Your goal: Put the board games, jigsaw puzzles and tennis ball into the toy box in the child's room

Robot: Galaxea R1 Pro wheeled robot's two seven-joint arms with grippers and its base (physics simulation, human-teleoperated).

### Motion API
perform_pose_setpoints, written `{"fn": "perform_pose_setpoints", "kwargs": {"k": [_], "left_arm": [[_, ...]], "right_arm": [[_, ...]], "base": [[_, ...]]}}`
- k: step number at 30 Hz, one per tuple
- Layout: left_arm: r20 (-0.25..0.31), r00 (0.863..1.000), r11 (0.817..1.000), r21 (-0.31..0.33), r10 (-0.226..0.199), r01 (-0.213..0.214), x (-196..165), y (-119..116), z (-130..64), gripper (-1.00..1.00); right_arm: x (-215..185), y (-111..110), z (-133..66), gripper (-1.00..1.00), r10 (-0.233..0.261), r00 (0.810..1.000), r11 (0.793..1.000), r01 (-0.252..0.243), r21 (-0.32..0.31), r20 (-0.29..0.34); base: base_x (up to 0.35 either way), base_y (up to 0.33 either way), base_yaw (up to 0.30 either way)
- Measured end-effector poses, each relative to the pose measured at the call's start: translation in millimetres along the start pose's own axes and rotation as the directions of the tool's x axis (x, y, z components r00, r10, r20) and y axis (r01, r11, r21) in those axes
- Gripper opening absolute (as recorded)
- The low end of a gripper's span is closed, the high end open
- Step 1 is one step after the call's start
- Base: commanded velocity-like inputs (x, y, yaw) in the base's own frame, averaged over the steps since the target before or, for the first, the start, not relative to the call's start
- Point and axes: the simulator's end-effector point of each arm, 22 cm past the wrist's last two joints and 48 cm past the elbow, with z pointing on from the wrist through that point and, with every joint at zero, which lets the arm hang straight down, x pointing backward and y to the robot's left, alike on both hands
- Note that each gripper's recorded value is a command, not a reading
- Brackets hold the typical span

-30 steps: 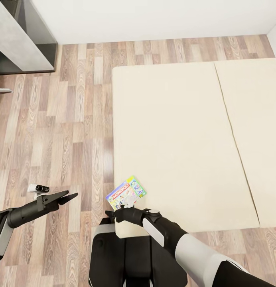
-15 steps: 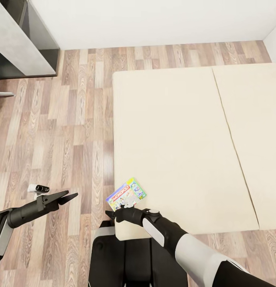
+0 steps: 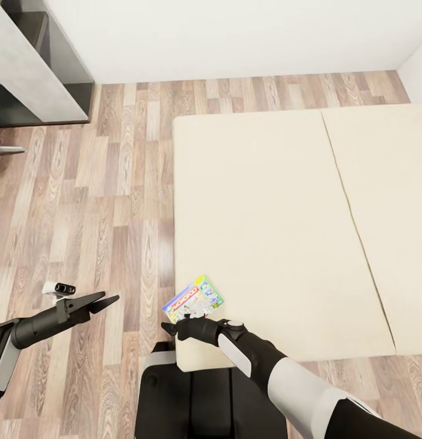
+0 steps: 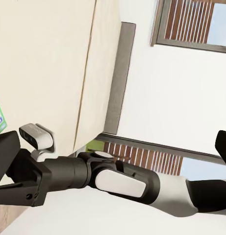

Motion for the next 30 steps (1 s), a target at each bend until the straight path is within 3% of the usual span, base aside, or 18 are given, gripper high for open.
{"fn": "perform_pose_setpoints", "kwargs": {"k": [30], "left_arm": [[0.006, 0.999, 0.999, 0.017, 0.037, -0.037, -5.8, -21.1, 0.4, 1.0]], "right_arm": [[-19.7, 9.9, -9.5, 1.0, -0.039, 0.999, 0.999, 0.038, 0.009, 0.027]], "base": [[0.0, 0.0, 0.0]]}}
